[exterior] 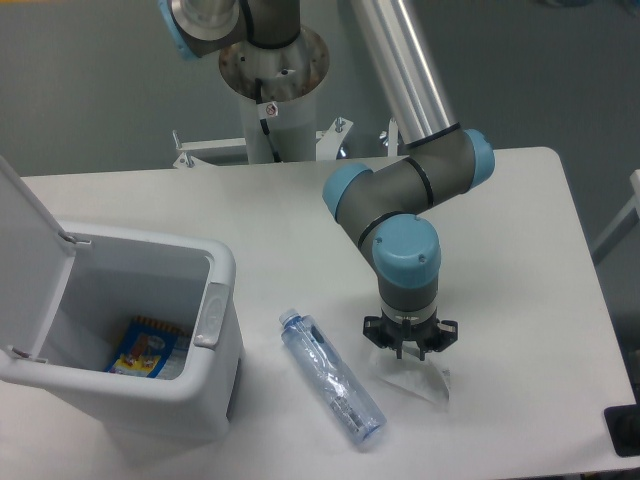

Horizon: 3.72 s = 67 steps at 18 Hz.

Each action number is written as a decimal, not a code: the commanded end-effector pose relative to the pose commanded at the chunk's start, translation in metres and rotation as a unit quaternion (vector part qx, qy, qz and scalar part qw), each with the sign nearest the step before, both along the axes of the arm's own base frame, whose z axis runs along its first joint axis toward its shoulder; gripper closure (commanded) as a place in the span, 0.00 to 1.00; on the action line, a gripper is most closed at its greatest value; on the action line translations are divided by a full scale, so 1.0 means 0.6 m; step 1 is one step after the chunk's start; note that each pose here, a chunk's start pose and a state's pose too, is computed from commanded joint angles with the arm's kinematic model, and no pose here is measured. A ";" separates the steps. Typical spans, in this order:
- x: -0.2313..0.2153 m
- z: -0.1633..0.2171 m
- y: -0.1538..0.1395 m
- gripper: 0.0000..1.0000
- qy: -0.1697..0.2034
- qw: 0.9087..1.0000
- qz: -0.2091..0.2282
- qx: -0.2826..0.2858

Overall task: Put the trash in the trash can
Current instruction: 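Lower the open gripper onto the plastic bag and close on it, then lift the grasped plastic bag up off the table, then carry the plastic bag over the trash bin and lower it inside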

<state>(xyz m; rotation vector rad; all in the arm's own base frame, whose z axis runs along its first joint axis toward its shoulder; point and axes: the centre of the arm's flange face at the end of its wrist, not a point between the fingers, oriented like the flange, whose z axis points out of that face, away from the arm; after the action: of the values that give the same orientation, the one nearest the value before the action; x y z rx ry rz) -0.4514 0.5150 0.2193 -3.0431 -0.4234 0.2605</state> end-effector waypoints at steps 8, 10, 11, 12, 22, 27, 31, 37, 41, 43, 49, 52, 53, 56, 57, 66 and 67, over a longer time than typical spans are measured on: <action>-0.001 0.015 0.001 0.93 0.006 1.000 0.001 0.005; -0.001 0.017 0.001 0.95 0.006 1.000 0.001 0.006; -0.003 0.017 0.000 0.95 0.006 1.000 0.001 0.006; -0.004 0.019 0.001 0.95 0.007 1.000 0.001 0.007; -0.025 0.091 -0.017 0.95 0.020 0.998 0.044 0.051; -0.055 0.123 0.016 0.95 0.006 0.984 0.134 0.116; -0.072 0.141 0.020 0.95 0.002 0.977 0.165 0.138; -0.094 0.199 0.022 0.95 -0.013 0.959 0.205 0.197; -0.089 0.263 0.027 0.95 -0.019 0.945 0.221 0.240; -0.075 0.295 0.027 0.95 -0.025 0.939 0.224 0.260; 0.003 0.393 0.039 0.95 -0.062 0.921 0.212 0.322; 0.054 0.427 0.061 0.95 -0.068 0.919 0.196 0.335; 0.069 0.434 0.067 0.95 -0.072 0.918 0.193 0.339; 0.133 0.455 0.084 0.95 -0.081 0.919 0.177 0.344; 0.148 0.464 0.086 0.95 -0.080 0.919 0.171 0.346; 0.273 0.549 0.080 0.95 -0.113 0.907 0.125 0.385; 0.283 0.548 0.071 0.95 -0.114 0.908 0.124 0.384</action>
<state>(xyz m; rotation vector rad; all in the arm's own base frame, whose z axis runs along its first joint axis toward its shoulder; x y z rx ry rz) -0.2813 0.5578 0.5483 -2.2401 -0.7230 -0.2181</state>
